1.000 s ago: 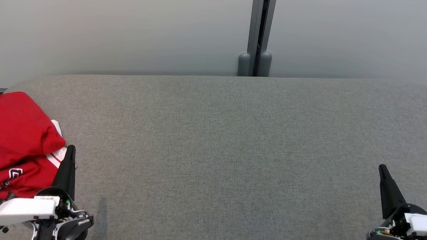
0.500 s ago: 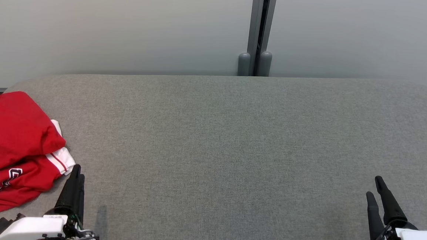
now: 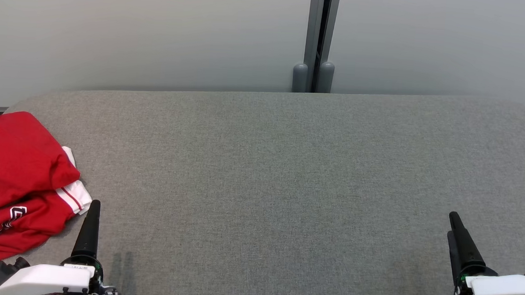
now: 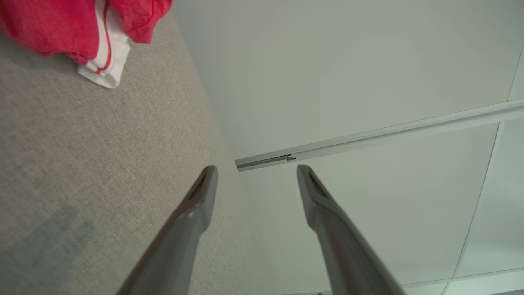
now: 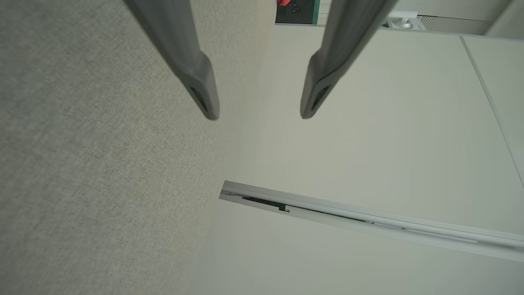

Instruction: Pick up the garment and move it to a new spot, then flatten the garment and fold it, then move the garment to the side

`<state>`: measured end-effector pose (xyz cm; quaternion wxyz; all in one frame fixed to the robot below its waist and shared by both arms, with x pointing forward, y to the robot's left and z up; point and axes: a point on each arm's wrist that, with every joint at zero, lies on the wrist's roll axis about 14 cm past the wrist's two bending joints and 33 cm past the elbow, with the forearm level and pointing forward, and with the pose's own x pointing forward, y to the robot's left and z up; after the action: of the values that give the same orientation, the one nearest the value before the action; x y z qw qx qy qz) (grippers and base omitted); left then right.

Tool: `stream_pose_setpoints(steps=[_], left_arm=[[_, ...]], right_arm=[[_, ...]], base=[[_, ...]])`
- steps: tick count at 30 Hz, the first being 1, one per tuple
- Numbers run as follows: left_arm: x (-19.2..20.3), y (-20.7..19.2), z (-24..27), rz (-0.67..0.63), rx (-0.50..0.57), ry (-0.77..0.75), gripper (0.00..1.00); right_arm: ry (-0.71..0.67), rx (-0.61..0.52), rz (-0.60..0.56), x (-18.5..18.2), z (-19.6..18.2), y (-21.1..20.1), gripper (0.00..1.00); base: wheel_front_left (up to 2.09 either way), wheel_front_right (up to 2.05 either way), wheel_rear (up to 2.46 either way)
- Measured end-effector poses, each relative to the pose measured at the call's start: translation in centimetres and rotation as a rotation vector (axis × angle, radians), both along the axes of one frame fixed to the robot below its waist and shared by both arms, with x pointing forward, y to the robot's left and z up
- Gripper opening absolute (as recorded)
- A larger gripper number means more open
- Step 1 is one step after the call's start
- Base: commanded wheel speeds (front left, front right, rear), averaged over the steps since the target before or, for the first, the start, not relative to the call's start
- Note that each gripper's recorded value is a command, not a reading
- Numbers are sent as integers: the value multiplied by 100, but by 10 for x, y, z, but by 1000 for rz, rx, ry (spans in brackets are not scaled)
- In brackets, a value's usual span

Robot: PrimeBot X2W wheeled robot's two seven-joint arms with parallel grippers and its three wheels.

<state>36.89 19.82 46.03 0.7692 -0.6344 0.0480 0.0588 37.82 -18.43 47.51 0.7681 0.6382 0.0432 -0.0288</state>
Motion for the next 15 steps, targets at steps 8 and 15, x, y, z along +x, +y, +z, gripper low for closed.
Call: stream_pose_setpoints(steps=[8,15], left_arm=[[-1,2,-6,-20,191,26,100],[-2,3,-11,-43,350,50,100]], right_arm=[[8,-172,25,1,-3,5,100],[11,-319,37,3,-5,5,100]], base=[[0,0,0],[0,0,0]])
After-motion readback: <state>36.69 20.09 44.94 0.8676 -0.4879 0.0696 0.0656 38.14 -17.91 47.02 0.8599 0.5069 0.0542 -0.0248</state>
